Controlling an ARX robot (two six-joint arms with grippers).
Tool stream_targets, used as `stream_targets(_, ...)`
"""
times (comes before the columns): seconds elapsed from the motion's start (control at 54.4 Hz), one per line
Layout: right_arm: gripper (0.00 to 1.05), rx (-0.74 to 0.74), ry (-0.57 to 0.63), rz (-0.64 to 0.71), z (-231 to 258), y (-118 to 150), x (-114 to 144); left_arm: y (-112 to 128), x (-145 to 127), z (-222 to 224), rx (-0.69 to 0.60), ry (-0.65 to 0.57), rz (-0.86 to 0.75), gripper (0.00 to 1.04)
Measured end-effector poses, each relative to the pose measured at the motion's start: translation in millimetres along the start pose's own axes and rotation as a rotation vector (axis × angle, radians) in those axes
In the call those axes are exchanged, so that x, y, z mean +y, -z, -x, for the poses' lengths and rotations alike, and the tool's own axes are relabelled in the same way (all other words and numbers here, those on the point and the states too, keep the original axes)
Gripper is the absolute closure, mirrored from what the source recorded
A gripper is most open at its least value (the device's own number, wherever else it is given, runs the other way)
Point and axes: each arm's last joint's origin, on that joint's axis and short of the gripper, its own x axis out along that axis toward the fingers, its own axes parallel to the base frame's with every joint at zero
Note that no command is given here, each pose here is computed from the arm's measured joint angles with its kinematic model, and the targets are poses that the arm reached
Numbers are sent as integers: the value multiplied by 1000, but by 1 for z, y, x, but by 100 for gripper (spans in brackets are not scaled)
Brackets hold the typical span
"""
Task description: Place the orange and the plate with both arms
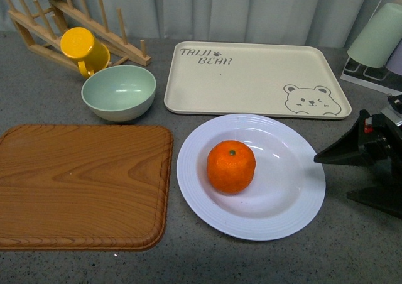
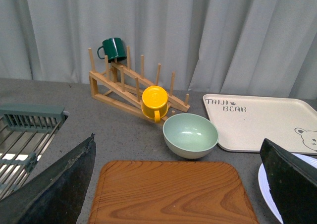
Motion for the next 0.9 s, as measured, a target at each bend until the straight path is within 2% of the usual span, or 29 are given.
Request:
stream_targets(0.533,9,9,-96,-89,-36,-12,4,0,0,0,0,0,0,6)
stream_targets(0.772,9,26,-92,-119,-44,-11,2,0,0,0,0,0,0,6)
stream_targets(0.901,26,32,-90,-124,-47,-10,2,0,0,0,0,0,0,6)
